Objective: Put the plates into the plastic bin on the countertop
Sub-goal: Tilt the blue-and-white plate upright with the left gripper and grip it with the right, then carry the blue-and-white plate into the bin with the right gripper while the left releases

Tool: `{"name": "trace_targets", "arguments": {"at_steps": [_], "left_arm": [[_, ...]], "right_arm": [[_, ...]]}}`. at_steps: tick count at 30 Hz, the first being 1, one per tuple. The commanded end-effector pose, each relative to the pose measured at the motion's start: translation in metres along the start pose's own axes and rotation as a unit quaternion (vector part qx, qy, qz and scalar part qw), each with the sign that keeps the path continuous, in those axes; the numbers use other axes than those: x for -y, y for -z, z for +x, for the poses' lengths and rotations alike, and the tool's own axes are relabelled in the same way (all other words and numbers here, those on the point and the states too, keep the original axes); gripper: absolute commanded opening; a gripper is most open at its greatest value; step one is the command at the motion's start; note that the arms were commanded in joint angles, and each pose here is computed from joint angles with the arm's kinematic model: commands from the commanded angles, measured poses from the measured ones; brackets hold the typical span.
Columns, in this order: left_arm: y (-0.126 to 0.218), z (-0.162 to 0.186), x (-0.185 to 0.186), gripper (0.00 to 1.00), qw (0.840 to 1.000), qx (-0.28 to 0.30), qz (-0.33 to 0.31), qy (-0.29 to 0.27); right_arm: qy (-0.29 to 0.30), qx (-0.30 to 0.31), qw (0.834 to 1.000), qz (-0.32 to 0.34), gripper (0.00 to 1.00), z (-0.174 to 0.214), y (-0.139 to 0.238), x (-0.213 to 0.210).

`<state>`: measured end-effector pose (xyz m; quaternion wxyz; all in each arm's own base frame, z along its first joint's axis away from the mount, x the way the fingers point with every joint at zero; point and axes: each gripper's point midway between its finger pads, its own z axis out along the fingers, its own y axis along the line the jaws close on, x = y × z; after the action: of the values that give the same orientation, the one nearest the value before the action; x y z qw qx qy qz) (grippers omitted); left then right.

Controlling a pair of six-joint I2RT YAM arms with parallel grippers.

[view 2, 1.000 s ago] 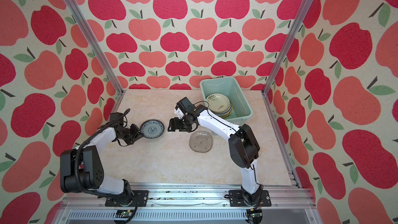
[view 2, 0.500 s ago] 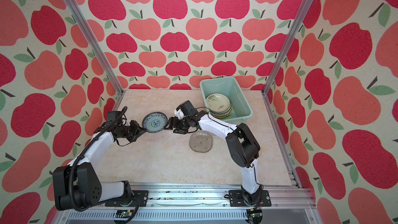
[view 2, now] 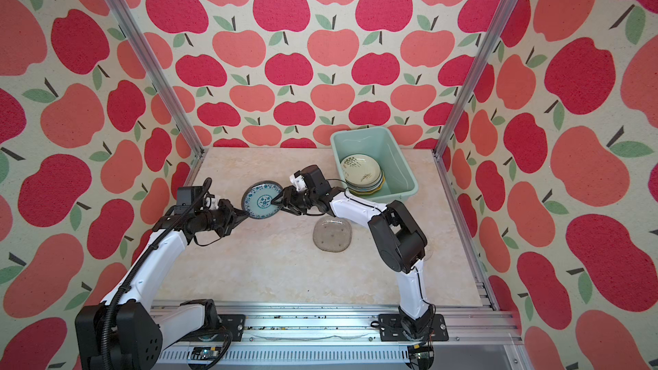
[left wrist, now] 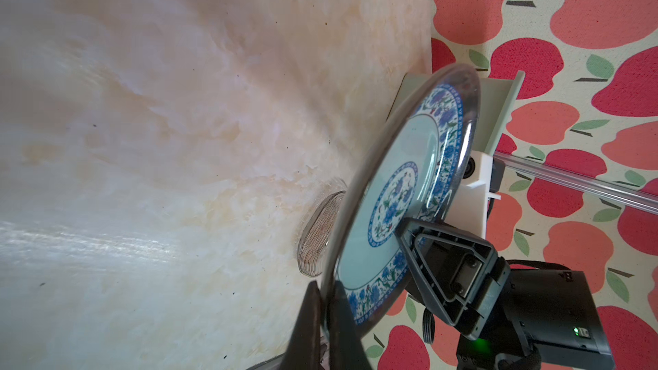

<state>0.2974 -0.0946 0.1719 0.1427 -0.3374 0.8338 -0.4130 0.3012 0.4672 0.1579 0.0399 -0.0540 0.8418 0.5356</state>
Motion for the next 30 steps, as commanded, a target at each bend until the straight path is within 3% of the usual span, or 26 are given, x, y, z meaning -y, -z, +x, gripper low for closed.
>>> {"name": "trace_targets", "arguments": {"at_steps": [1,8,12,16,25,30], "left_arm": [[0.002,0.013,0.004,0.01,1.0,-0.015,0.005,0.004],[0.003,0.018,0.005,0.01,1.0,-0.016,0.001,0.0],[0.005,0.017,0.009,0.02,1.0,-0.012,0.001,-0.008],[0.008,0.015,0.013,0.07,1.0,-0.006,0.003,-0.021],[0.019,0.011,0.027,0.35,0.996,0.023,0.027,-0.08],[0.025,0.008,0.05,0.37,0.991,0.035,0.07,-0.106]], "right_arm": [[0.001,0.003,1.0,-0.018,0.41,-0.008,-0.003,-0.008],[0.008,0.014,1.0,-0.013,0.12,-0.01,0.005,-0.012],[0.008,0.014,1.0,-0.007,0.0,-0.009,0.012,-0.011],[0.01,0.021,1.0,-0.007,0.0,-0.01,0.02,-0.014],[0.031,0.039,0.998,-0.026,0.0,-0.015,0.048,-0.053],[0.047,0.047,0.997,-0.023,0.0,-0.017,0.067,-0.071]]}}
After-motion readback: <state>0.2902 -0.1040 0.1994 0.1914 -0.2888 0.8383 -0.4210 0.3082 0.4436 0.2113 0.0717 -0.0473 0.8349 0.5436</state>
